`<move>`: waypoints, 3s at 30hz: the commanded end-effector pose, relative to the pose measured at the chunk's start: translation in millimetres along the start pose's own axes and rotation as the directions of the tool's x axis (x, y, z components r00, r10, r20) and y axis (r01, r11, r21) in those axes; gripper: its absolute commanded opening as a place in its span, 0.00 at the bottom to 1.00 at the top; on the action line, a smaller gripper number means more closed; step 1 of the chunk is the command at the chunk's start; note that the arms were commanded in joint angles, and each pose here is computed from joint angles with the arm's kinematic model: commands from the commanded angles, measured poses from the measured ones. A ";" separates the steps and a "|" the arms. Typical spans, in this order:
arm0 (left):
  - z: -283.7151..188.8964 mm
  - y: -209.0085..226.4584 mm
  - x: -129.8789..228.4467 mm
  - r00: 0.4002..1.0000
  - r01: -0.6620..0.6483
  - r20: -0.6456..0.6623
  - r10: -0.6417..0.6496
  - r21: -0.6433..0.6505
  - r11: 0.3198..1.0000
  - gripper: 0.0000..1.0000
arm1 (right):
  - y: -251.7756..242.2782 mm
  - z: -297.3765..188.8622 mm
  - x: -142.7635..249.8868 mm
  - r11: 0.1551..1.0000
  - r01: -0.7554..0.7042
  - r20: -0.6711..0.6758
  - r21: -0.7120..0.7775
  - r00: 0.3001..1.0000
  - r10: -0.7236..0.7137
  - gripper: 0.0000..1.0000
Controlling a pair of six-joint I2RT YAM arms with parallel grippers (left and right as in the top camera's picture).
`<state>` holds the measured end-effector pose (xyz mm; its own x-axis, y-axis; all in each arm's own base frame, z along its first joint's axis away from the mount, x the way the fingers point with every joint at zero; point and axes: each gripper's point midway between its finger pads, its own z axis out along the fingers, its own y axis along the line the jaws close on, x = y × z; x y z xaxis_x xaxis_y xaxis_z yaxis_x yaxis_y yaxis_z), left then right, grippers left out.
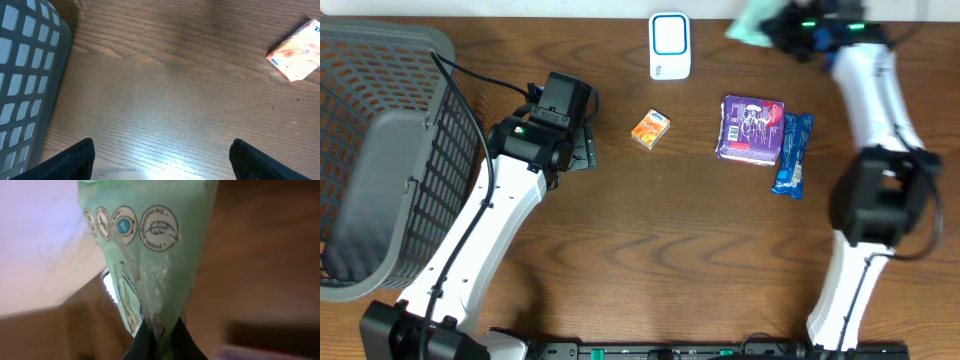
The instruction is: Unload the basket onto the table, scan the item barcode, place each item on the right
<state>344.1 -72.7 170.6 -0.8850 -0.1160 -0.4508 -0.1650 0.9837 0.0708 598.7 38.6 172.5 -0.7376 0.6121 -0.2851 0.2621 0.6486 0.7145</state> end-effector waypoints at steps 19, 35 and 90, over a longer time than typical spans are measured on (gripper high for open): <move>0.2 3.0 -2.7 1.000 0.010 0.007 -0.010 -0.019 1.000 0.86 | -249.5 -203.9 -62.9 0.781 -0.104 0.127 0.615 0.991 0.032 0.99; 0.2 3.0 -2.7 1.000 0.010 0.007 -0.010 -0.019 1.000 0.86 | -143.2 -124.3 42.9 0.939 0.095 -0.312 0.332 0.950 0.014 0.99; 0.2 3.1 -2.8 1.000 0.010 0.008 -0.010 -0.019 1.000 0.86 | -218.2 -82.5 175.6 0.871 0.191 -0.577 0.453 0.808 0.122 0.01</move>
<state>344.2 -72.5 170.6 -0.8850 -0.1160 -0.4509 -0.1652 0.9837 0.0713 363.3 -36.4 14.5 -0.9240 0.3047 0.2309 0.3626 0.8900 0.2764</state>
